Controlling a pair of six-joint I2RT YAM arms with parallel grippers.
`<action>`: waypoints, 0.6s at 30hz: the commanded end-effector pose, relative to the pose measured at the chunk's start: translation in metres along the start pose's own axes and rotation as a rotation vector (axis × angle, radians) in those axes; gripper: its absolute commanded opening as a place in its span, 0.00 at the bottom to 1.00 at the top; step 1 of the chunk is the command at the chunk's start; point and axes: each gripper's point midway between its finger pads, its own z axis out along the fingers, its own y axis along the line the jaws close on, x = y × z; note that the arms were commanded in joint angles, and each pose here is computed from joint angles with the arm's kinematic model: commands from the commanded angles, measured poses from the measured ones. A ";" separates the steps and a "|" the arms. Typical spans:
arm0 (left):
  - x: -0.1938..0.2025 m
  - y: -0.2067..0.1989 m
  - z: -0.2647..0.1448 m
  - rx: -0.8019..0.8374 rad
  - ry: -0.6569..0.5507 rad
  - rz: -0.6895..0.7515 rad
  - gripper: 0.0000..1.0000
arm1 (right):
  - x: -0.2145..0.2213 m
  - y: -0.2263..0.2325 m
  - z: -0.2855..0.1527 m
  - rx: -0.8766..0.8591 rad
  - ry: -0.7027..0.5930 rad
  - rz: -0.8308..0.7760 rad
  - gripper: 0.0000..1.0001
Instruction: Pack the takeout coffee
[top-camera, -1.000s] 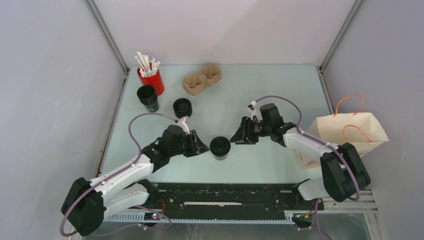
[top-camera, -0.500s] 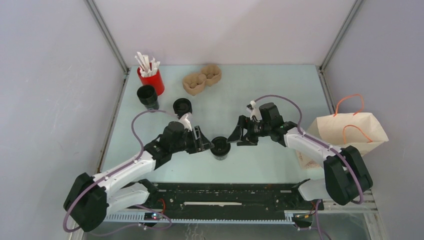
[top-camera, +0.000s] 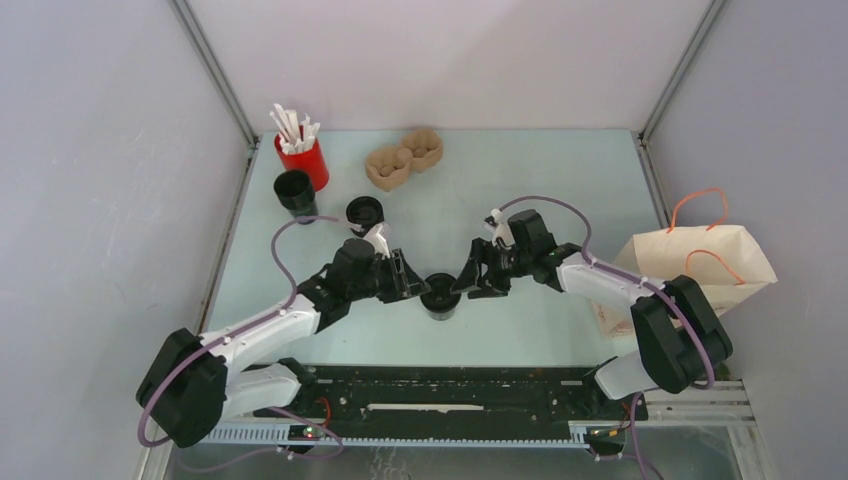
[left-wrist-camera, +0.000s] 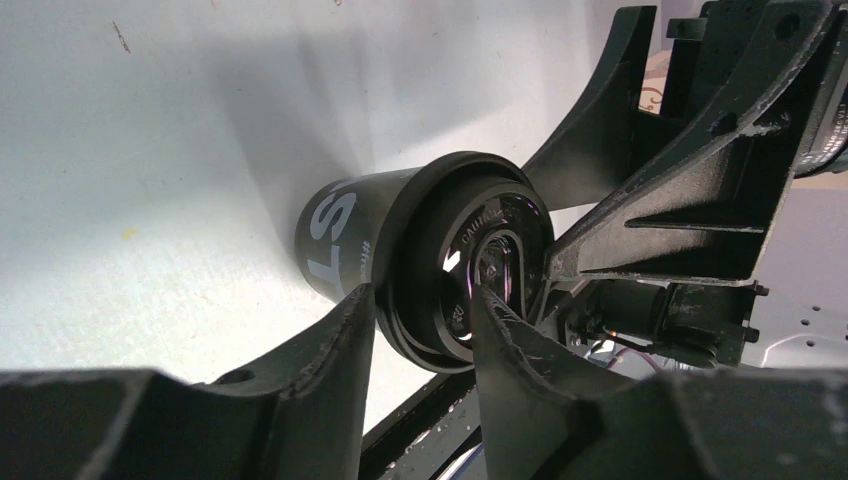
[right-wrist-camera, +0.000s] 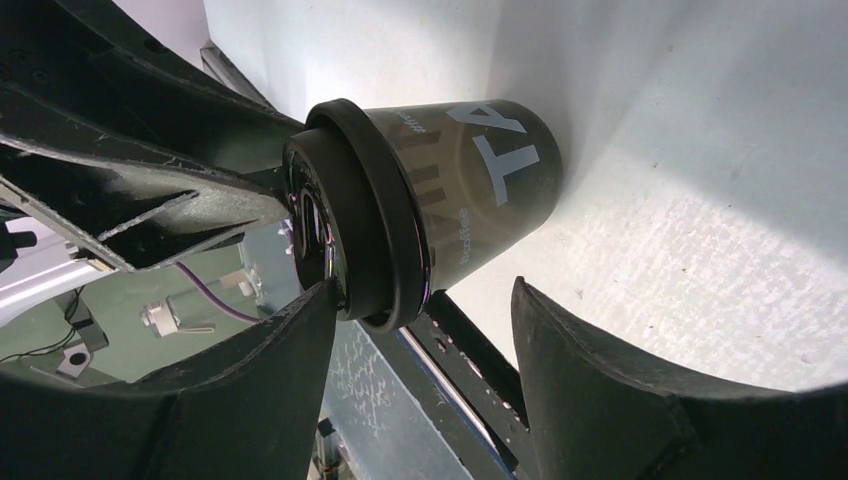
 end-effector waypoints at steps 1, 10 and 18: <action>-0.009 -0.005 0.004 0.019 -0.023 0.022 0.43 | -0.008 0.012 0.001 -0.023 -0.015 -0.025 0.70; 0.006 0.006 0.007 -0.009 0.004 0.019 0.36 | -0.003 0.012 0.005 -0.035 -0.013 0.007 0.50; 0.011 0.014 0.009 -0.034 0.009 0.014 0.36 | -0.003 0.006 0.013 -0.040 -0.017 0.045 0.46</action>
